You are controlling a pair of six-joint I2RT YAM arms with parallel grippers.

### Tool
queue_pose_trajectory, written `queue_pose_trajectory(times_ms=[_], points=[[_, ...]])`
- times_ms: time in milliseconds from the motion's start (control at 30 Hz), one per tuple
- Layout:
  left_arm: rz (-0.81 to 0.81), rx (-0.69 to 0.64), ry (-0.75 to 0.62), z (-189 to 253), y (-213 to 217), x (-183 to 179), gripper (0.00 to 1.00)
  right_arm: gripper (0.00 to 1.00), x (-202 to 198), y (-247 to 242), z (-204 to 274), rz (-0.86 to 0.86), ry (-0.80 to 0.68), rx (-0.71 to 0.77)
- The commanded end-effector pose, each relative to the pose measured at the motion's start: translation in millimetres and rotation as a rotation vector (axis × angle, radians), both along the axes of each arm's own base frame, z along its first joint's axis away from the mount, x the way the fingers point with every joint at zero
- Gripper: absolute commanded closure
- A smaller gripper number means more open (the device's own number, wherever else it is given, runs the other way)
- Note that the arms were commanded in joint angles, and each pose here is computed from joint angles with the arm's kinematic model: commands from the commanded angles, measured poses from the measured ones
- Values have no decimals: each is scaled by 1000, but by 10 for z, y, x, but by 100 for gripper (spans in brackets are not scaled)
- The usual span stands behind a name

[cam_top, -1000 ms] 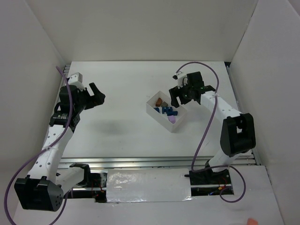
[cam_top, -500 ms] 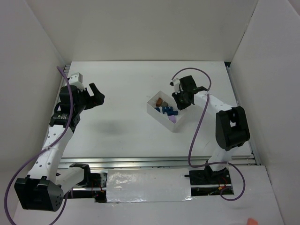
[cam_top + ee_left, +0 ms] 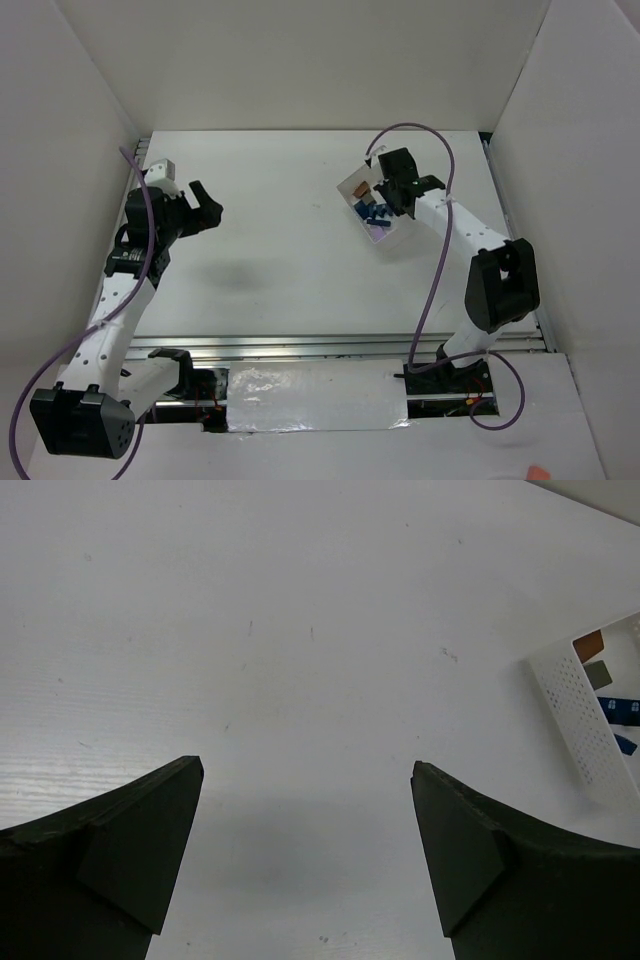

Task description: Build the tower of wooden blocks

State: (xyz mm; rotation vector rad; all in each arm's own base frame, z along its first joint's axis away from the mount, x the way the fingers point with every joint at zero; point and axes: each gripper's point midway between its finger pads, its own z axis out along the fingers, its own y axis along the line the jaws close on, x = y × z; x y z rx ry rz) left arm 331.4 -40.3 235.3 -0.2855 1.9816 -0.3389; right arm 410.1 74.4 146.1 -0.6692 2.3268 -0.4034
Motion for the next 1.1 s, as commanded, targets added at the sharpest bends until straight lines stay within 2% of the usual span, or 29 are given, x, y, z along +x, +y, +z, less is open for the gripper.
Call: queue_pose_trajectory(times_ms=[0,100,133,167,233,300,367,400,433,467,500,600,933,1067], points=[[4,6,-65,161,21,27,1,100,260,-152,868,-45,-255,-154],[14,7,-61,156,34,18,1,100,296,-288,923,-74,-240,-400],[23,9,-60,153,52,19,1,100,298,-371,998,-134,-263,-491],[25,8,-61,155,54,14,1,100,344,-399,913,-118,-222,-590],[31,10,-61,158,62,15,1,100,388,-425,966,-178,-249,-680],[30,11,-55,141,63,8,1,100,438,-399,874,-161,-215,-765],[34,12,-52,138,65,4,1,100,458,-346,890,-204,-252,-822],[34,12,-54,145,65,5,1,100,438,-342,868,-172,-223,-904],[35,12,-51,141,68,5,1,100,481,-302,958,-218,-296,-888],[38,13,-55,159,73,6,1,100,441,-272,970,-232,-293,-929],[33,14,-52,150,63,9,1,100,448,-267,910,-209,-248,-996],[36,15,-58,164,69,-5,1,99,414,-211,830,-221,-201,-1066],[5,2,-73,171,1,-36,1,100,200,226,340,30,-34,-1291],[-6,3,-78,167,-15,-41,1,100,128,395,200,109,-31,-1325]])
